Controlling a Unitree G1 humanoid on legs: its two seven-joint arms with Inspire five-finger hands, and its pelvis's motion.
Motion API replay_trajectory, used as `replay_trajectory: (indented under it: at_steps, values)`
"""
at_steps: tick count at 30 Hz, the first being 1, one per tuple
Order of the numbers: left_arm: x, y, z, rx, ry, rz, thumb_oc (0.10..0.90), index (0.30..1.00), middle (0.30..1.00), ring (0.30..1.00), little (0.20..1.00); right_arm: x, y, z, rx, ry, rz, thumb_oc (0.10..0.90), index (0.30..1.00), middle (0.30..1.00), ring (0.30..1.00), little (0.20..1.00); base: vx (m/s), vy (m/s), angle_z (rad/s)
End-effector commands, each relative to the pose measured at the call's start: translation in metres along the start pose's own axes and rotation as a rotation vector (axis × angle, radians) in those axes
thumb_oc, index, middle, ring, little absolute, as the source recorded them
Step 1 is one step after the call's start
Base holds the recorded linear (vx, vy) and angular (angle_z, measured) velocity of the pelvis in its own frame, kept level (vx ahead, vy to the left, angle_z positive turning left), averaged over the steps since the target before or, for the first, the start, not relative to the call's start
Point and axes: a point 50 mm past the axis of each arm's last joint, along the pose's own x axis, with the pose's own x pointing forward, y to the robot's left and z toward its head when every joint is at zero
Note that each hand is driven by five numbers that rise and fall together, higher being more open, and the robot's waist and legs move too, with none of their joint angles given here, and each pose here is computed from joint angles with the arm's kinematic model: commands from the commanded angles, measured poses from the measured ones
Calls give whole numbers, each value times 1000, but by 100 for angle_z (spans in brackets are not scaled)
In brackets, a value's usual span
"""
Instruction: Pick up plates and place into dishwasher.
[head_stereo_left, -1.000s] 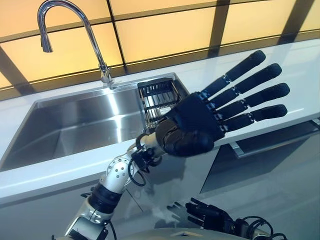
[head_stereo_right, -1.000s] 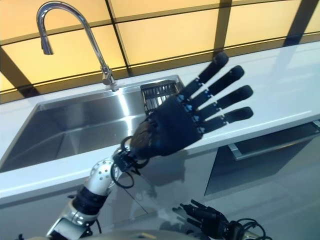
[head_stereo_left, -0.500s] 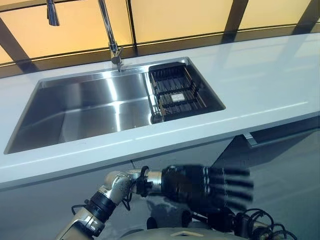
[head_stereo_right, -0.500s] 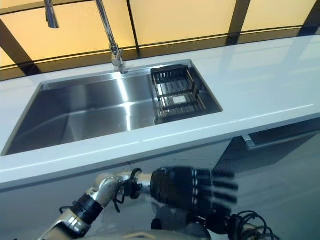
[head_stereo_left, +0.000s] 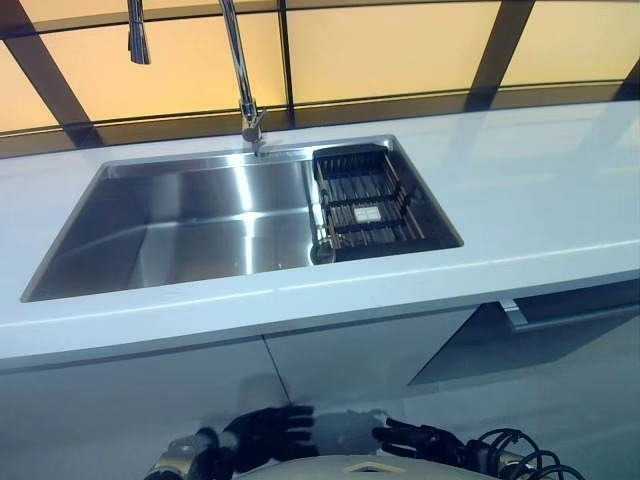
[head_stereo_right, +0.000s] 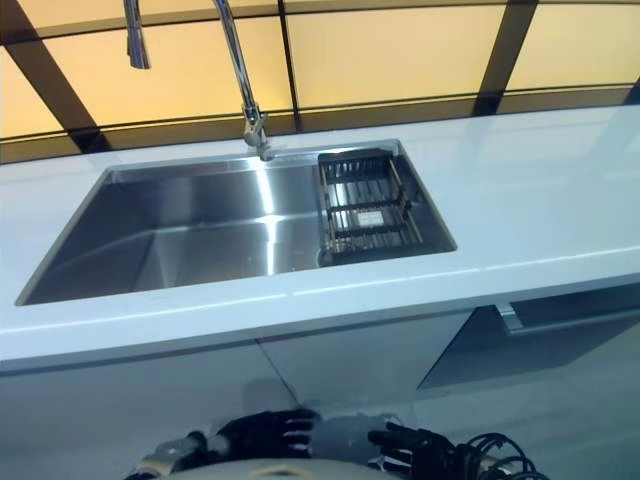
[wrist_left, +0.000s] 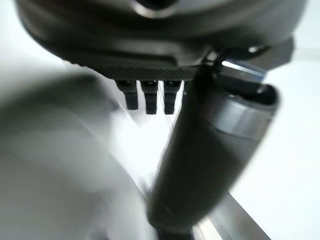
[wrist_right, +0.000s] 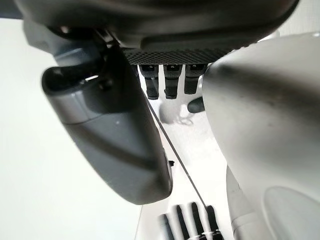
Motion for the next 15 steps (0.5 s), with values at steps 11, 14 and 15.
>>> replay_trajectory:
  at_steps: [11,14,15]
  values:
    - [-4,2,-48,-140,215,509,800,900,900,900,900,11,6,-40,-215,10,-217,800,900,900,900,900,24,-12,4]
    - [-2,-9,-57,-297,252,591,800,900,900,900,900,15,13,-44,-236,24,-212,800,900,900,900,900,5,-2,3]
    - [-2,-9,-57,-302,253,593,800,900,900,900,900,15,13,-44,-236,24,-213,800,900,900,900,900,10,-2,8]
